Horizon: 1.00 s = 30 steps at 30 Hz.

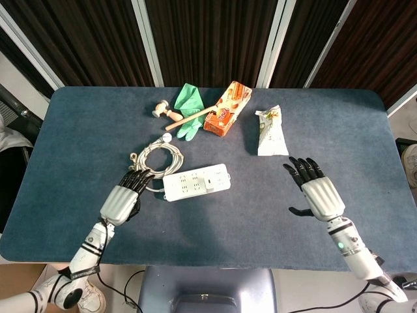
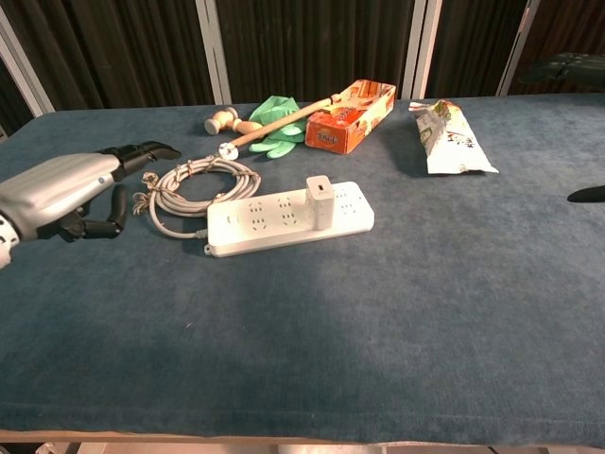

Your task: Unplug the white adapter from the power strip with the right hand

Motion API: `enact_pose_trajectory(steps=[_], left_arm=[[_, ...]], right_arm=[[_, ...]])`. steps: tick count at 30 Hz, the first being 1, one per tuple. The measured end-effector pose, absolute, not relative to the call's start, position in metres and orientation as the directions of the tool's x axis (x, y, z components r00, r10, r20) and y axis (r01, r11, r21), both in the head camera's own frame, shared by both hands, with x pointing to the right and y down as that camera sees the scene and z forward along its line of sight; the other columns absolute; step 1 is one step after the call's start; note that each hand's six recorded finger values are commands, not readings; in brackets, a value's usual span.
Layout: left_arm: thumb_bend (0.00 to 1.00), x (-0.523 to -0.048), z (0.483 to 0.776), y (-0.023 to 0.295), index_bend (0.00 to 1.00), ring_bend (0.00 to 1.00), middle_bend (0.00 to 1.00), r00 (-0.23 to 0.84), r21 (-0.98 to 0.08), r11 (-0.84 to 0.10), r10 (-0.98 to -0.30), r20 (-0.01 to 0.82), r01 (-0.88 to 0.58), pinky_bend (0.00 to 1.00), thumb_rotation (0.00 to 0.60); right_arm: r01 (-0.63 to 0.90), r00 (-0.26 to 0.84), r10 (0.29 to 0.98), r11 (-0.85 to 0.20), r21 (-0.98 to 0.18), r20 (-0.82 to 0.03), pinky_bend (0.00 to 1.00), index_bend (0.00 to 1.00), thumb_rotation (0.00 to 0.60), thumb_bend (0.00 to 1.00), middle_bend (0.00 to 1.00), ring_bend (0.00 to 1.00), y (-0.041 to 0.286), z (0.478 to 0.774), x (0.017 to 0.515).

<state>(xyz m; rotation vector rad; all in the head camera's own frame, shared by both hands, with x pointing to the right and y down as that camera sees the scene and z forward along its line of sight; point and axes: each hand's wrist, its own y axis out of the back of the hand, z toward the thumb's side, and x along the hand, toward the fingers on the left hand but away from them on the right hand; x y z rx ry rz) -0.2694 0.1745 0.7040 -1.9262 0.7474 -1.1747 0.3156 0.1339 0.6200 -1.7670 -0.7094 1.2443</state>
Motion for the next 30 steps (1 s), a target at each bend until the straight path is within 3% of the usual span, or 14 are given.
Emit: enact_pose_trajectory(steps=[14, 30], left_arm=[[0.94, -0.212, 0.758, 0.193, 0.0, 0.0, 0.0, 0.442, -0.826, -0.563, -0.734, 0.515, 0.027, 0.07, 0.6], [0.92, -0.191, 0.777, 0.206, 0.0, 0.0, 0.0, 0.458, -0.838, -0.529, -0.717, 0.525, 0.132, 0.06, 0.6]], right_arm=[[-0.049, 0.357, 0.747, -0.585, -0.81, -0.561, 0.0, 0.0, 0.6, 0.11, 0.0, 0.0, 0.104, 0.66, 0.278], [-0.023, 0.409, 0.71, -0.62, -0.785, -0.573, 0.0, 0.0, 0.6, 0.2, 0.01, 0.0, 0.086, 0.693, 0.233]])
